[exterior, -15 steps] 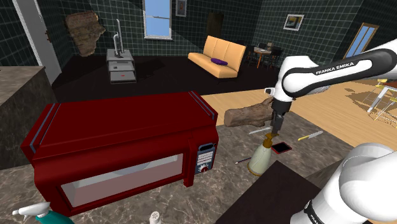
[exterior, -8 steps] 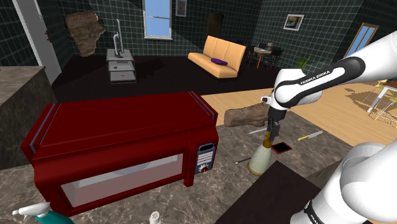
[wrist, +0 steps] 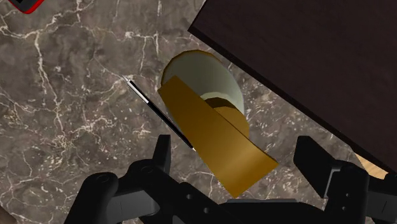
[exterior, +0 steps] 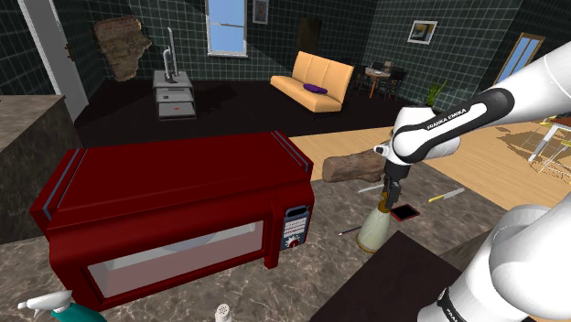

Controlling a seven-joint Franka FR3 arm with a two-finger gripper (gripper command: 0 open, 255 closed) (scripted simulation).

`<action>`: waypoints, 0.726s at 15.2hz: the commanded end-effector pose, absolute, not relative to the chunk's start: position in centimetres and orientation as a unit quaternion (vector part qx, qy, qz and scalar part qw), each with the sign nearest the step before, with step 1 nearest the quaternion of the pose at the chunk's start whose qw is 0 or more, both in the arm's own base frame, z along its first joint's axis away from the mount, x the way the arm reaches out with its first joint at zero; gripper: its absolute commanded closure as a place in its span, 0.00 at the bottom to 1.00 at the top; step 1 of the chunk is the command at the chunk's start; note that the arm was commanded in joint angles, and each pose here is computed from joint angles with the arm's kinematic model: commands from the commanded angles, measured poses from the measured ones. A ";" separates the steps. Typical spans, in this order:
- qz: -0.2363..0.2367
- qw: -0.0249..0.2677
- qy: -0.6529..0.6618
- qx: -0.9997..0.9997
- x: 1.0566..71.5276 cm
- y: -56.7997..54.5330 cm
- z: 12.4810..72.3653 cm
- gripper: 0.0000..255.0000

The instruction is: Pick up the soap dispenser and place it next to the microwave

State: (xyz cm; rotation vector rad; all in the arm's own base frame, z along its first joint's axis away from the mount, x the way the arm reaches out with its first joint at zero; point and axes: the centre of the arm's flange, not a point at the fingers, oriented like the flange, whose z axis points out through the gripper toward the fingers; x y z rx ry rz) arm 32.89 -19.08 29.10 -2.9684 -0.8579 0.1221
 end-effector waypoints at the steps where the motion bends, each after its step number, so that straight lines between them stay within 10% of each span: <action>1: 0.039 0.025 -0.277 -0.960 32.9 -19.1 29.1 0.00; 3: 0.039 0.025 -0.277 -0.960 32.9 -19.1 29.1 0.00; 4: 0.039 0.025 -0.277 -0.960 32.9 -19.1 29.1 1.00; 11: 0.039 0.025 -0.277 -0.960 32.9 -19.1 29.1 1.00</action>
